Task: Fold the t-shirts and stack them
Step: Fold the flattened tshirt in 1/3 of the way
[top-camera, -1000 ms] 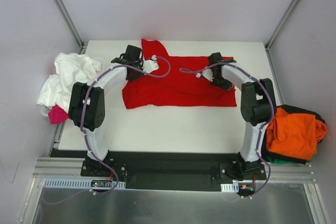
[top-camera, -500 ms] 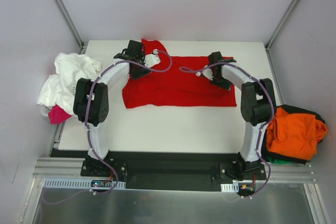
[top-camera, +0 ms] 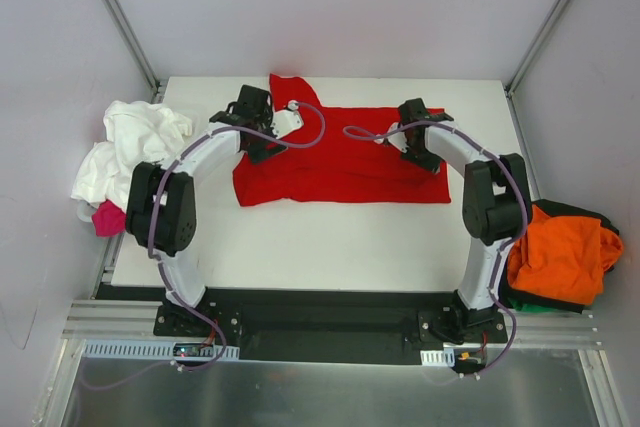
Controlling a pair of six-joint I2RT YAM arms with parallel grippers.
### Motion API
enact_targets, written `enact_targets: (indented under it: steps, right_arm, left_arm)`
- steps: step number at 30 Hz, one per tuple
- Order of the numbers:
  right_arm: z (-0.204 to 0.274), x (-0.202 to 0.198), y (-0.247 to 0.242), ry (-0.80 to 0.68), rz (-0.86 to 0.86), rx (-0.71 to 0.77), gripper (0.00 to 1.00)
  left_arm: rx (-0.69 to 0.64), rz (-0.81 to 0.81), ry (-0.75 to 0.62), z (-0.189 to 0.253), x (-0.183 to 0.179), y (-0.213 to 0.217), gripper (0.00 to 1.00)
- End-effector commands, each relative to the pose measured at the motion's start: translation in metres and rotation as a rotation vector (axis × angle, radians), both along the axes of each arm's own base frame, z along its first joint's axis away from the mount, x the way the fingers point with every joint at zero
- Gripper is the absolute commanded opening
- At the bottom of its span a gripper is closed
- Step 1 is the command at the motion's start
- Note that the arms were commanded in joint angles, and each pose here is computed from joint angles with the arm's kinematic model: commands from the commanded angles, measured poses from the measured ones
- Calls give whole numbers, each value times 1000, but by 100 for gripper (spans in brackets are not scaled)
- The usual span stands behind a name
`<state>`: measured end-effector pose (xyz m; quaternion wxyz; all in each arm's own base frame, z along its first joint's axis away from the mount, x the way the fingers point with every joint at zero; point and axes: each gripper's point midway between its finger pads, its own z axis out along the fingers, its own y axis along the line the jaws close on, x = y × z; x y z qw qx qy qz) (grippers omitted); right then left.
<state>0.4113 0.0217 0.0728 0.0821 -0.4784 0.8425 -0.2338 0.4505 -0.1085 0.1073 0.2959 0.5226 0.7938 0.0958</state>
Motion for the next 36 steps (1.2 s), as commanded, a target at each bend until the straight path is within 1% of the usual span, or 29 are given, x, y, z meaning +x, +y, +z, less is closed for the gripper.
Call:
enact_targets:
  steps: [1,2,5,10,16,22,32,35,36]
  right_arm:
    - [34,-9,9,-89,-6,37,40]
    - [34,-11,13,-94,-3,46,43]
    - [39,-18,19,-109,10,54,45]
    - [38,-24,21,-107,16,44,47]
    - [32,-27,16,-91,21,24,47]
    - [27,-29,11,-79,12,21,47]
    - [21,-33,8,-62,7,29,46]
    - [20,-34,9,-61,8,38,46]
    - [20,-35,9,-60,8,36,46]
  left_arm:
    - [-60,-66,-30,23,-29,-24,82]
    - [-61,-75,-22,21,-36,-25,83]
    - [-70,-105,-2,15,-44,-37,83]
    - [-56,-117,36,-2,-46,-43,83]
    - [4,-125,103,-36,-48,-35,82]
    - [25,-129,141,-53,-46,-33,82]
    - [37,-111,155,-63,-34,-25,76]
    - [37,-108,156,-65,-29,-25,72]
    - [36,-109,156,-65,-29,-25,68]
